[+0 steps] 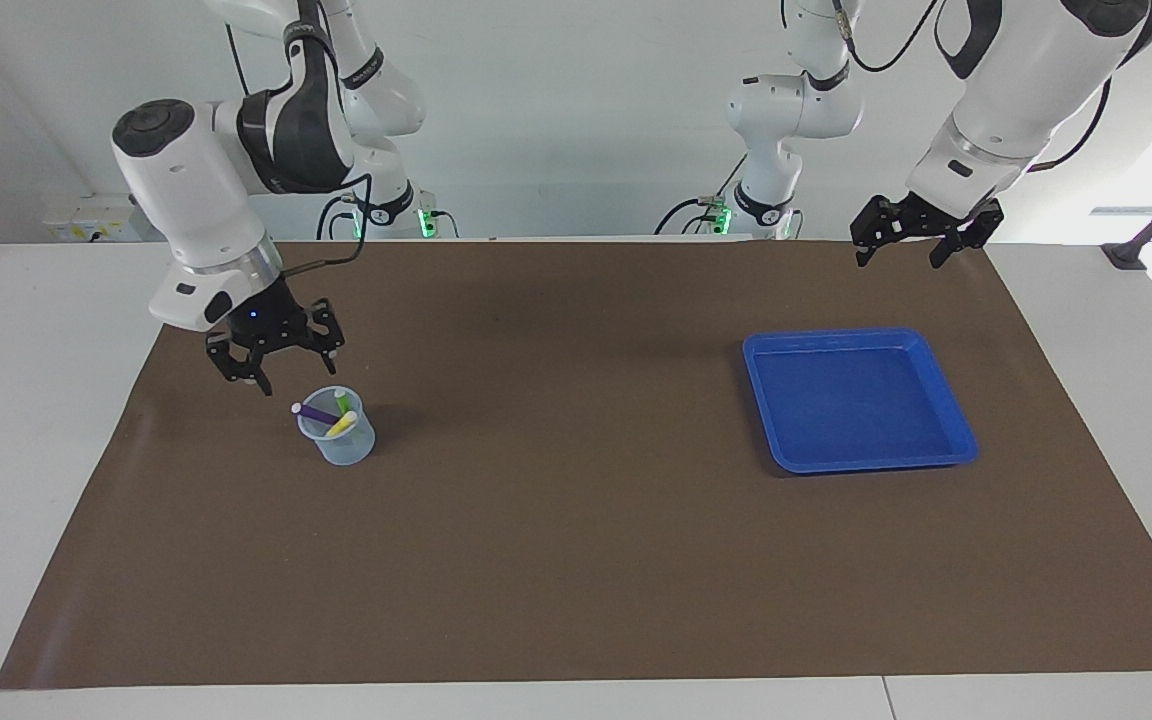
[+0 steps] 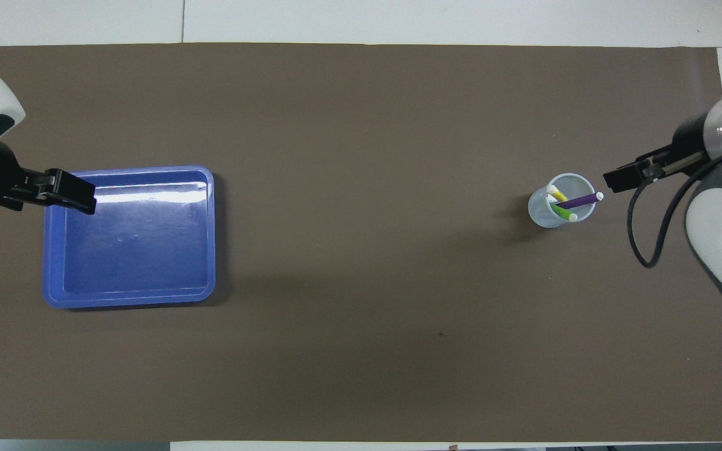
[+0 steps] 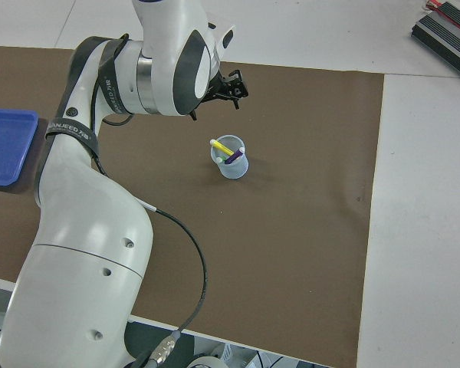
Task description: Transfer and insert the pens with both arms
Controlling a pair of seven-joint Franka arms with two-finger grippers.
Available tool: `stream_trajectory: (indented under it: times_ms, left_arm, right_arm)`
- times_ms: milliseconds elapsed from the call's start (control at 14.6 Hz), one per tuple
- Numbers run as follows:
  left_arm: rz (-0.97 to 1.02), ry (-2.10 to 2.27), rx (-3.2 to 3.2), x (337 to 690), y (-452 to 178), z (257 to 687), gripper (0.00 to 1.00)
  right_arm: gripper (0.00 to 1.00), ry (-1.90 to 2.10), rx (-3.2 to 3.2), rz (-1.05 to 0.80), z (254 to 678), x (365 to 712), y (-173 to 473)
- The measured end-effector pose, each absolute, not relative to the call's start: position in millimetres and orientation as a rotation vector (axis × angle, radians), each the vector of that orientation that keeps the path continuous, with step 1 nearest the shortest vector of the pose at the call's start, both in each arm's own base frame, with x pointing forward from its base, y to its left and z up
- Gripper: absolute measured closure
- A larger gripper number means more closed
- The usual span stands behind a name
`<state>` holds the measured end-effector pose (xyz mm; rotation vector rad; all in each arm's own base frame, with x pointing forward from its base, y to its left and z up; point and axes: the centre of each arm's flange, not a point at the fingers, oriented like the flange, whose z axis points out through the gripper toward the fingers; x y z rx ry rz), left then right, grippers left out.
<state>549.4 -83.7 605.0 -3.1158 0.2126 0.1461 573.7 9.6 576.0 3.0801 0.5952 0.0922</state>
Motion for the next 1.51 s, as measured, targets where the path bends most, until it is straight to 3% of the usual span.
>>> stream_trajectory:
  times_ms: [480, 754, 1097, 1509]
  left_arm:
    - [0.143, 0.186, -3.147, 550.2, -76.8, 609.5, 0.00]
    - [0.143, 0.178, -3.148, 550.3, -75.3, 609.8, 0.00]
    - [0.144, 0.173, -3.145, 550.3, -73.5, 609.9, 0.00]
    - [0.158, 0.168, -3.144, 547.6, -71.2, 611.6, 0.00]
  right_arm:
    - [0.00, 0.403, 3.096, -0.059, 653.3, 500.8, 5.2]
    - [0.00, 0.273, 3.125, -0.132, 634.7, 499.4, -37.0]
    - [0.00, 0.191, 3.114, -0.198, 586.2, 522.2, -55.7]
    - [0.00, 0.192, 3.112, -0.164, 595.7, 519.8, -53.6]
